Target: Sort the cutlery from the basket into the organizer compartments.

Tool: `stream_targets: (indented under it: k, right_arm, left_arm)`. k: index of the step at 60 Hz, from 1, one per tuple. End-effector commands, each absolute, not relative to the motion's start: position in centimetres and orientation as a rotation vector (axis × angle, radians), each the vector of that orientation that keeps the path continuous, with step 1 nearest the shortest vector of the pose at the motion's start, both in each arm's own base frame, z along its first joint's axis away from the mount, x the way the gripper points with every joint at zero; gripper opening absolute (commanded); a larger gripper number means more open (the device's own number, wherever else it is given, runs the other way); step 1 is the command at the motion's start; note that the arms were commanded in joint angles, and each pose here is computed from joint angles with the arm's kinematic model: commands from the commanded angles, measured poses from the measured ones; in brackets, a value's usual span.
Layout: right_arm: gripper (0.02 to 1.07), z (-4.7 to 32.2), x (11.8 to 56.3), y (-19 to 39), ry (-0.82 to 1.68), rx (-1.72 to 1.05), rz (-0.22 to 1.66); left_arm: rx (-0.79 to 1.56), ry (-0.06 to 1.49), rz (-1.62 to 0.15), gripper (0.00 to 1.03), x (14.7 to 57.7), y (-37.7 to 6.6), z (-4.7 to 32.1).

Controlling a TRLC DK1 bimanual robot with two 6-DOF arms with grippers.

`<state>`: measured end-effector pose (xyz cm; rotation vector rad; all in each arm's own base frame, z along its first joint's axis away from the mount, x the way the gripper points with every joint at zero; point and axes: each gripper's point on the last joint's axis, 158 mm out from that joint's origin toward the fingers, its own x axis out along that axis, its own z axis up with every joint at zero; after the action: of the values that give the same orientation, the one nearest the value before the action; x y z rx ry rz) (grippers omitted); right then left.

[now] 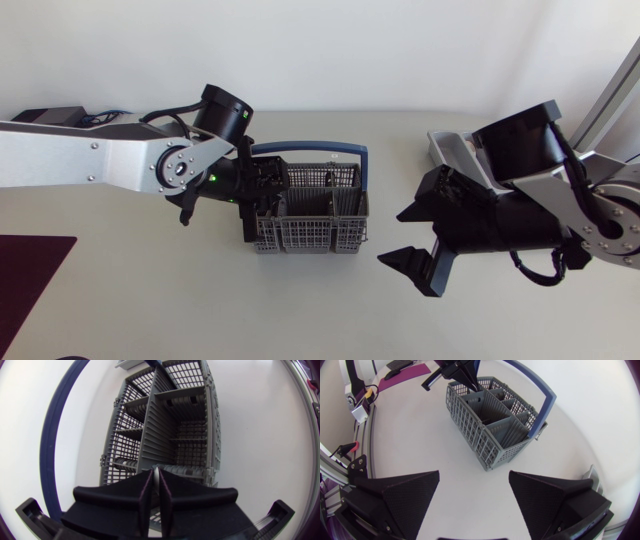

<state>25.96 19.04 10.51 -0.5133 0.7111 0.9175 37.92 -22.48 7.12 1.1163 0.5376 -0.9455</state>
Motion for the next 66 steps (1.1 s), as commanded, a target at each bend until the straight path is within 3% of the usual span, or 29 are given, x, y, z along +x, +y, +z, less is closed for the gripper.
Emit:
stream_targets:
  k: [1, 20, 33, 42, 53, 66]
  right_arm:
    - [1.02, 10.1, 25.6, 19.0, 0.719, -0.504, 0.909]
    - [1.02, 10.7, 25.2, 19.7, 0.705, -0.510, 0.914]
    - [1.02, 11.8, 25.1, 20.5, 0.681, -0.506, 0.912]
    - [1.02, 13.3, 25.4, 21.0, 0.642, -0.497, 0.891]
    - [1.02, 16.4, 26.3, 21.5, 0.537, -0.479, 0.841]
    - [0.99, 18.6, 26.6, 22.9, 0.424, -0.499, 0.801]
  left_arm:
    - [1.143, 0.527, -0.987, 0.03, 37.0, -22.9, 6.9]
    - [1.061, 0.389, -0.901, 0.03, 35.4, -21.5, 12.6]
    - [0.835, 0.260, -0.837, 0.03, 34.2, -21.6, 19.5]
    - [0.665, 0.249, -0.789, 0.03, 33.7, -21.2, 22.4]
    - [0.456, 0.302, -0.756, 0.03, 33.6, -21.4, 23.5]
    - [0.268, 0.332, -0.790, 0.03, 32.6, -24.2, 25.4]
